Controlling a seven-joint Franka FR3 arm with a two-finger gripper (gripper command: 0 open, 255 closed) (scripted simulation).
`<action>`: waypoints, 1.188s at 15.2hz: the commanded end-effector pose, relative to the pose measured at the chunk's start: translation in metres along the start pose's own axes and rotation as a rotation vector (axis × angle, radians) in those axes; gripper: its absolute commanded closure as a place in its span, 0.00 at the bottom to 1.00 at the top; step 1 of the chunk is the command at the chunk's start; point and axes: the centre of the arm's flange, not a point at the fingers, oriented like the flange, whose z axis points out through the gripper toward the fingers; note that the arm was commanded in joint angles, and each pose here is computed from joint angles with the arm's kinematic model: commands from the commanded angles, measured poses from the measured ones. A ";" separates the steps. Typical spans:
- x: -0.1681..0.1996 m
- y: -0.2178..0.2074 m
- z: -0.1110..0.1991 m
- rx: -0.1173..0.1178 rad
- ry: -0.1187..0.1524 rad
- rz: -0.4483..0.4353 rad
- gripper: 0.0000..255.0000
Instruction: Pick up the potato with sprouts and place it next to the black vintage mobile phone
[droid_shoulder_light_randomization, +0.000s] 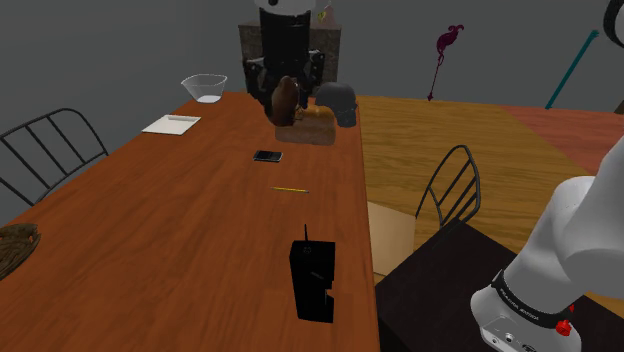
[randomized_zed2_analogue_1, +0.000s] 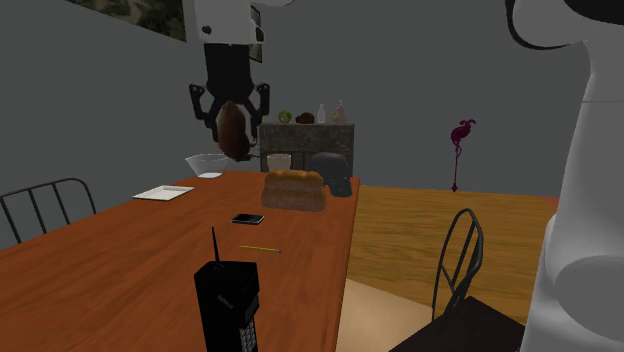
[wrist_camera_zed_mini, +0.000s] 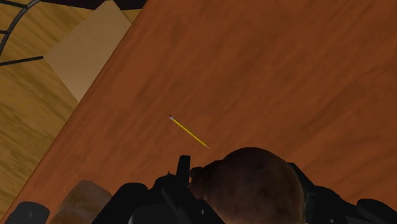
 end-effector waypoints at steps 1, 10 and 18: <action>-0.021 -0.018 -0.004 0.000 0.001 0.002 1.00; -0.102 -0.102 -0.022 0.000 0.001 0.002 1.00; -0.175 -0.177 -0.037 0.000 0.001 0.002 1.00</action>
